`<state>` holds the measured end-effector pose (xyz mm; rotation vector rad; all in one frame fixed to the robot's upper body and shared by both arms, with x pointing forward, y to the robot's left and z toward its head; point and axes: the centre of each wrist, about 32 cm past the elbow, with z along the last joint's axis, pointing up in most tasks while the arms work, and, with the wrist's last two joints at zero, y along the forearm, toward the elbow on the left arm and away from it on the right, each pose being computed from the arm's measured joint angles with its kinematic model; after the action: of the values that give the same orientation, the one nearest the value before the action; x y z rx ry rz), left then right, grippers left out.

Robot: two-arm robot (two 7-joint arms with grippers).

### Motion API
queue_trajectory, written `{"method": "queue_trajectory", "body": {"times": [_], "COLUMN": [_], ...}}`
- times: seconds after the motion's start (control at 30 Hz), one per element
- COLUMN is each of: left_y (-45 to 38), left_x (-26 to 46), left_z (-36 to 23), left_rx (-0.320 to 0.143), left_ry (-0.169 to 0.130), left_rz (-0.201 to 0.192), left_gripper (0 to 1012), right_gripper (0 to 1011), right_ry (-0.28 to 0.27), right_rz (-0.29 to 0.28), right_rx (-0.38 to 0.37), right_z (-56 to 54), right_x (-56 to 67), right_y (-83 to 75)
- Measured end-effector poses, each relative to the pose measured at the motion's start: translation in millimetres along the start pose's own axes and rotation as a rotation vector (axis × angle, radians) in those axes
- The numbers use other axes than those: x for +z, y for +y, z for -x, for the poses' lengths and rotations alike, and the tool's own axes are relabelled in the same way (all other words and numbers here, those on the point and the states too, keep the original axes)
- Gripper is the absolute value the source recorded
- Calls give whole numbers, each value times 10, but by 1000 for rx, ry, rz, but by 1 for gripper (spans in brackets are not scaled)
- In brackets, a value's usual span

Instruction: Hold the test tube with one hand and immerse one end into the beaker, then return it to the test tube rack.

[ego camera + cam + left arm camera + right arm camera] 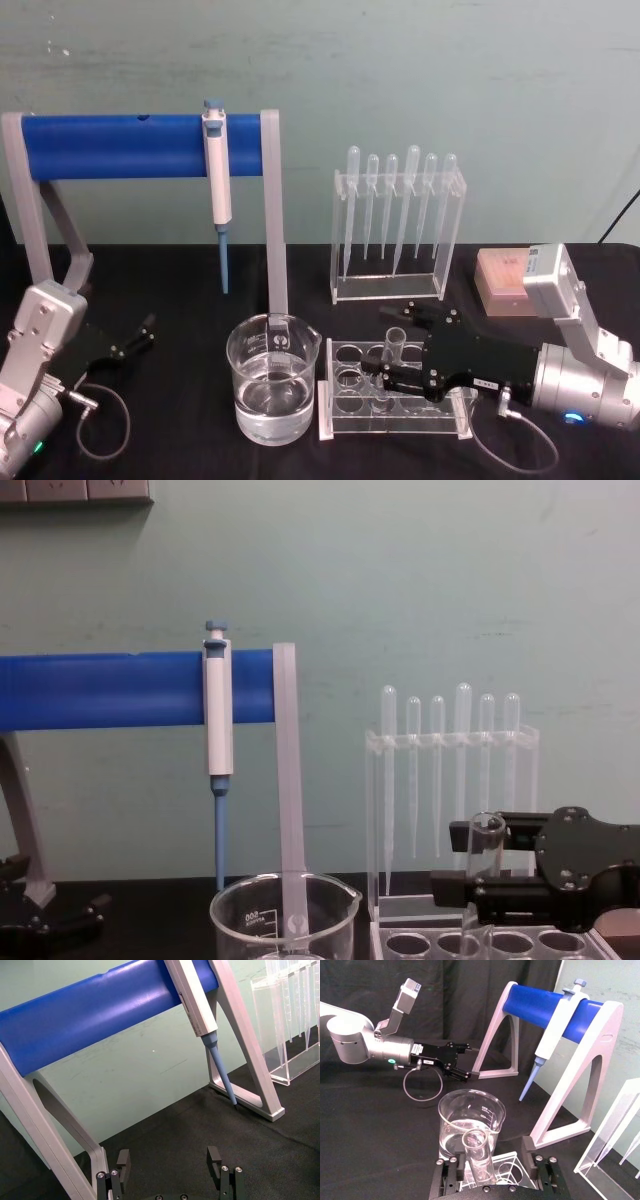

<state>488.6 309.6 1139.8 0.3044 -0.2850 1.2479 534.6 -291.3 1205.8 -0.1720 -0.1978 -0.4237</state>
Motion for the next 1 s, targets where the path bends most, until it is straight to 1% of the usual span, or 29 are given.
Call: {"method": "queue_trajectory", "body": {"times": [0.07,0.1,0.13,0.2,0.23,0.27,0.3,0.33,0.37,0.43,0.6,0.73,0.87,0.9,0.97,1.0], "left_y": [0,0,0,0,0,0,0,0,0,0,0,0,0,0,0,0], "left_x": [0,0,0,0,0,0,0,0,0,0,0,0,0,0,0,0], "left_z": [0,0,0,0,0,0,0,0,0,0,0,0,0,0,0,0], "left_rx": [0,0,0,0,0,0,0,0,0,0,0,0,0,0,0,0], "left_ry": [0,0,0,0,0,0,0,0,0,0,0,0,0,0,0,0], "left_rz": [0,0,0,0,0,0,0,0,0,0,0,0,0,0,0,0], "left_gripper": [1000,1000,1000,1000,1000,1000,1000,1000,1000,1000,1000,1000,1000,1000,1000,1000], "right_gripper": [742,800,800,890,890,924,935,982,995,1000,1000,1000,1000,1000,1000,1000], "right_ry": [0,0,0,0,0,0,0,-2,-8,-25,-83,-106,-128,-139,-142,-147], "right_rz": [0,0,0,0,0,0,0,0,-2,-7,-34,-55,-90,-115,-123,-142], "right_rx": [0,0,0,0,0,0,0,0,2,3,-14,-25,-38,-47,-51,-62], "right_z": [0,0,0,0,0,0,0,0,2,6,13,18,27,32,35,43], "right_x": [1,0,0,0,0,0,0,3,14,40,156,205,254,278,285,297], "right_y": [0,0,-1,-1,-1,-1,-1,0,3,10,11,7,5,4,3,2]}}
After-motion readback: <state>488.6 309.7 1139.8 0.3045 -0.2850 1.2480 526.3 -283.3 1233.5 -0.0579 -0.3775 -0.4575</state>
